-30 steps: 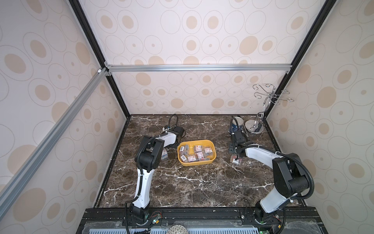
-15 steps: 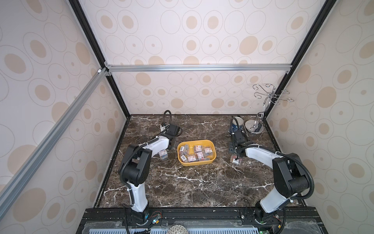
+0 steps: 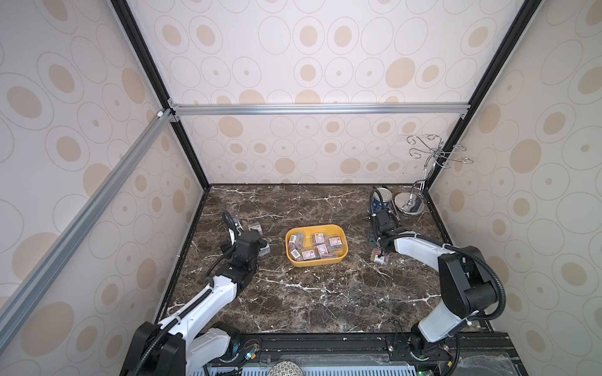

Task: Take the paper clips out of the storage box
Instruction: Pick up the boxed paper clips from the storage box.

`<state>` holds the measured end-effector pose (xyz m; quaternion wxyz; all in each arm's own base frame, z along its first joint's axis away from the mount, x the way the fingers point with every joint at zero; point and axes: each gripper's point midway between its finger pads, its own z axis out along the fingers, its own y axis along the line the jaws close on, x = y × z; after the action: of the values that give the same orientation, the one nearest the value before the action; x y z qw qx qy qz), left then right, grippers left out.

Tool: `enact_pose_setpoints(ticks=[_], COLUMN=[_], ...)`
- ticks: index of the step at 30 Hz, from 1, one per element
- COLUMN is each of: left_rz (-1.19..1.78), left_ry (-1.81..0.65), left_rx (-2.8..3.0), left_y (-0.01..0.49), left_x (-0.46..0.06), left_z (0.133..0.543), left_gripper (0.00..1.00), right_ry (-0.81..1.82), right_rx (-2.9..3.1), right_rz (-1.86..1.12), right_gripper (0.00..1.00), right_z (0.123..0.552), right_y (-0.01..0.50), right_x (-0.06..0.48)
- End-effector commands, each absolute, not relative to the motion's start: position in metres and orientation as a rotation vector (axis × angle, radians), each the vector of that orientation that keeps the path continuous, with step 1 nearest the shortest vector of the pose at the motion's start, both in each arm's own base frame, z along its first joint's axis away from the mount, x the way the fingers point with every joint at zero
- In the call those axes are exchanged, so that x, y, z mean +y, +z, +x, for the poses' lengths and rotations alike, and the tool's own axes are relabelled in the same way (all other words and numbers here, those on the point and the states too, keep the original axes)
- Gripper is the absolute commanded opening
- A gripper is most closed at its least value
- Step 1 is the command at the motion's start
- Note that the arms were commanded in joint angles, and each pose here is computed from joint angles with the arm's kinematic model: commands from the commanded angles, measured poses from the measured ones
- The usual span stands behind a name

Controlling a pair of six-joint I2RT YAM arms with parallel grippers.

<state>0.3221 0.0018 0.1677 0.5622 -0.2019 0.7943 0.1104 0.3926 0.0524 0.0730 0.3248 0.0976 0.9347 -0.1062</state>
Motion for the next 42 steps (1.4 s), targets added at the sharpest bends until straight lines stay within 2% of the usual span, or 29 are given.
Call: enact_pose_setpoints(ticks=[1,4,14,22,26,36,42], left_rz=[-0.573,-0.577,-0.555,-0.541,-0.529,-0.528,-0.536], left_ry=[0.262,0.212,0.152,0.111,0.083,0.089,0.088], left_rx=[1.702,1.689,1.650,1.643,1.632,1.655,1.649], left_y=[0.177,0.163,0.166,0.165,0.165,0.162,0.162], left_x=[0.023,0.025,0.021,0.017,0.015,0.013,0.014], left_z=[0.308,0.300,0.298,0.297,0.295,0.300,0.298], left_gripper=[0.94,0.95,0.97,0.97,0.99,1.00,1.00], right_ry=[-0.297,-0.305,-0.259,0.176,0.302,0.432,0.323], right_rx=[2.421,2.419,2.395,2.282,2.262,2.338,2.458], right_rz=[0.253,0.251,0.279,0.105,-0.030,-0.323,-0.332], right_gripper=[0.69,0.69,0.67,0.69,0.70,0.67,0.61], right_z=[0.391,0.391,0.381,0.369,0.354,0.325,0.339], right_y=[0.080,0.081,0.098,0.169,0.183,0.166,0.127], right_x=[0.052,0.052,0.053,0.123,0.171,0.279,0.293])
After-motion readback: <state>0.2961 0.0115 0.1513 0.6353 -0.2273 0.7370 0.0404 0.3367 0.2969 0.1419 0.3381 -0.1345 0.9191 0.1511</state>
